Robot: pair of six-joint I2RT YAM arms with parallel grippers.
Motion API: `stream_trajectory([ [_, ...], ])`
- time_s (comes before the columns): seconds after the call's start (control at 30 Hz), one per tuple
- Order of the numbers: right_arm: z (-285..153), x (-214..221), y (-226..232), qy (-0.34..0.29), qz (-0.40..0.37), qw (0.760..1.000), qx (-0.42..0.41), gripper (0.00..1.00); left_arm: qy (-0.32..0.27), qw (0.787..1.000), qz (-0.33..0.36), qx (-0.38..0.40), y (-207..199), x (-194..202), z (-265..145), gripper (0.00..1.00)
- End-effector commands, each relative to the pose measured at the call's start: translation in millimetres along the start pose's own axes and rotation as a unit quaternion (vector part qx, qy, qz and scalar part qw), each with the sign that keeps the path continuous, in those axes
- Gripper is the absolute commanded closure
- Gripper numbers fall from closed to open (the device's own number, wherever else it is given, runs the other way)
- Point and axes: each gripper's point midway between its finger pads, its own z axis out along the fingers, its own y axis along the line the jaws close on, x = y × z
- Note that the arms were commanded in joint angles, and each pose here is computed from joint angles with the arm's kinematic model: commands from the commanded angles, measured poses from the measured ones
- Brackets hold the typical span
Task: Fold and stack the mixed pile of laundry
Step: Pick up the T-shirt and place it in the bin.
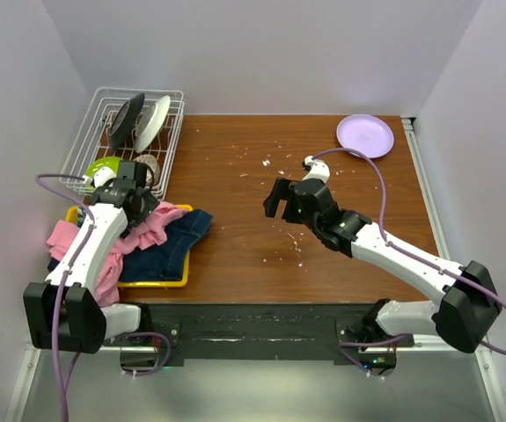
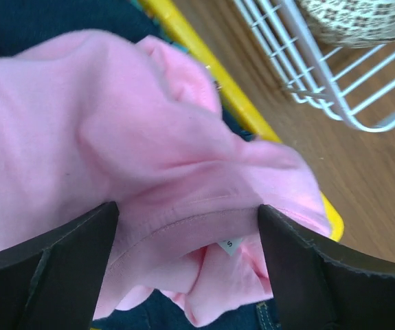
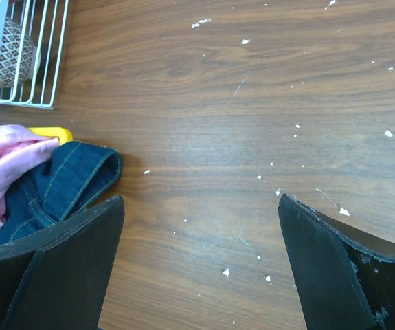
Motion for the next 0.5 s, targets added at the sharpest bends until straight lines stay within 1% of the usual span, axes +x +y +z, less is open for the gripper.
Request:
stream_trajectory([
  [0.0, -2.2, -2.9, 3.0, -0.009, -0.006, 1.0, -0.009, 0.01, -0.02, 0.998, -0.038, -0.034, 11.4, -4.9, 6.8, 0.22],
  [0.03, -2.9, -3.8, 3.8, -0.01, -0.005, 1.0, -0.011, 0.01, -0.023, 0.998, -0.04, -0.032, 11.6, -7.1, 4.3, 0.36],
  [0.1, -3.8, -5.0, 4.3, -0.012, -0.003, 1.0, -0.012, 0.01, -0.037, 0.998, -0.044, -0.018, 7.5, -16.6, -4.3, 0.59],
  [0.13, -4.6, -6.0, 4.2, -0.013, -0.004, 1.0, -0.012, 0.01, -0.048, 0.998, -0.042, -0.004, 6.5, -23.8, -12.8, 0.81],
  [0.2, -6.1, -8.9, 5.4, -0.015, -0.004, 1.0, -0.012, 0.01, -0.072, 0.996, -0.048, 0.018, 0.7, -41.8, -28.3, 0.98],
  [0.27, -7.2, -11.3, 6.4, -0.017, -0.005, 1.0, -0.012, 0.01, -0.095, 0.994, -0.039, 0.046, -3.4, -58.0, -48.2, 1.0],
  [0.3, -9.1, -14.3, 7.3, -0.02, -0.005, 1.0, -0.012, 0.01, -0.108, 0.991, -0.044, 0.07, -10.4, -70.8, -63.4, 1.0],
  [0.33, -10.3, -17.2, 8.5, -0.023, -0.004, 1.0, -0.014, 0.01, -0.124, 0.988, -0.033, 0.091, -10.9, -79.8, -78.6, 1.0],
  [0.4, -13.1, -23.4, 11.0, -0.029, -0.005, 0.999, -0.014, 0.01, -0.159, 0.974, -0.035, 0.158, -27.4, -103.4, -110.7, 1.0],
  [0.47, -16.1, -29.9, 13.4, -0.036, -0.007, 0.999, -0.016, 0.01, -0.21, 0.952, -0.036, 0.222, -35.7, -128.6, -149.5, 1.0],
])
